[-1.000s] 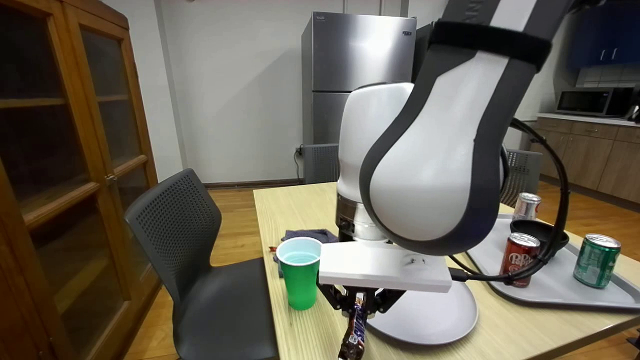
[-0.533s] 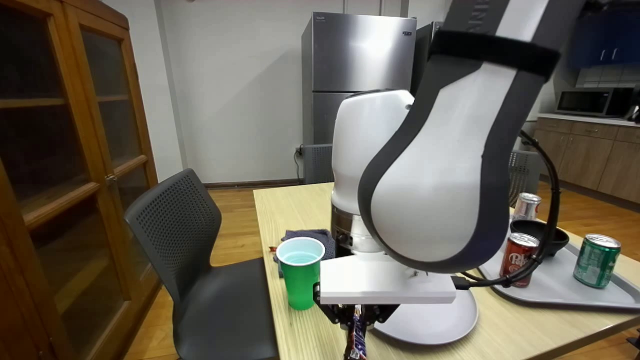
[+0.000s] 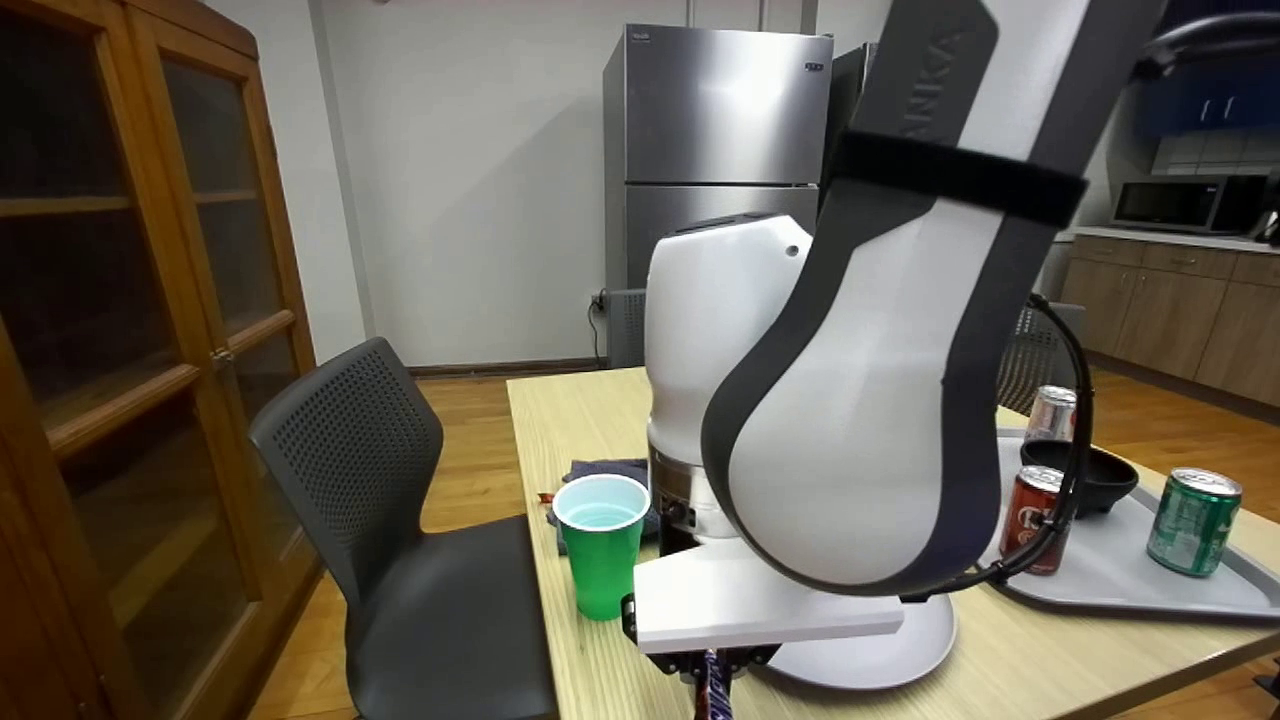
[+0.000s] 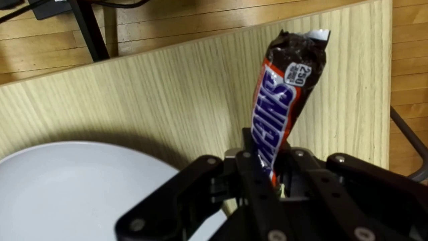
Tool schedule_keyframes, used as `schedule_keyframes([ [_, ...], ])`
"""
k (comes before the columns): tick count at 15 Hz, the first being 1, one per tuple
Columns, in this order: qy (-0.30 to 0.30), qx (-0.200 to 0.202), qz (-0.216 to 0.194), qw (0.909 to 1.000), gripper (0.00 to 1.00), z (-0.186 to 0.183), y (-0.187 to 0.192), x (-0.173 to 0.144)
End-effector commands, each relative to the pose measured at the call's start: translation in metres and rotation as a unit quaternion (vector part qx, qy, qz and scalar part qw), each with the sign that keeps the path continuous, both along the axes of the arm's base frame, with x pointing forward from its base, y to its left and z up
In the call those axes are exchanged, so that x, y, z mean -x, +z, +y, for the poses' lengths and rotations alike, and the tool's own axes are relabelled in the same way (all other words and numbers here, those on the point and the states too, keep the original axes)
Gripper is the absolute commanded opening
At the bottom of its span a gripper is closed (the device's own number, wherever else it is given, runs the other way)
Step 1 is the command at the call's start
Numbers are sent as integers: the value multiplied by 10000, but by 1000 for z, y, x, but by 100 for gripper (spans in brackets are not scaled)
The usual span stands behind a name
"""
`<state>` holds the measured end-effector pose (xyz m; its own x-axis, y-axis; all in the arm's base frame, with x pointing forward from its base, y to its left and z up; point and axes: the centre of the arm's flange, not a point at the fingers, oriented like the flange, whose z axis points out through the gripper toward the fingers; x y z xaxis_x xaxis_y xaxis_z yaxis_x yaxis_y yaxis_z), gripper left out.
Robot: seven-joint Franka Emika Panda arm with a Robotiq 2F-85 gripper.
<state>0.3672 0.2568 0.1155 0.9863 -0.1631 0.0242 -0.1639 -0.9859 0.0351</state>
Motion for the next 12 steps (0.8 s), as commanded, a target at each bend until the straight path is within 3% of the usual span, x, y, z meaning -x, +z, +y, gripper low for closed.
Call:
schedule_keyframes([
  [1, 69, 55, -89, 9999, 4, 6, -6, -6],
  [12, 47, 212, -200, 9996, 4, 6, -17, -18],
])
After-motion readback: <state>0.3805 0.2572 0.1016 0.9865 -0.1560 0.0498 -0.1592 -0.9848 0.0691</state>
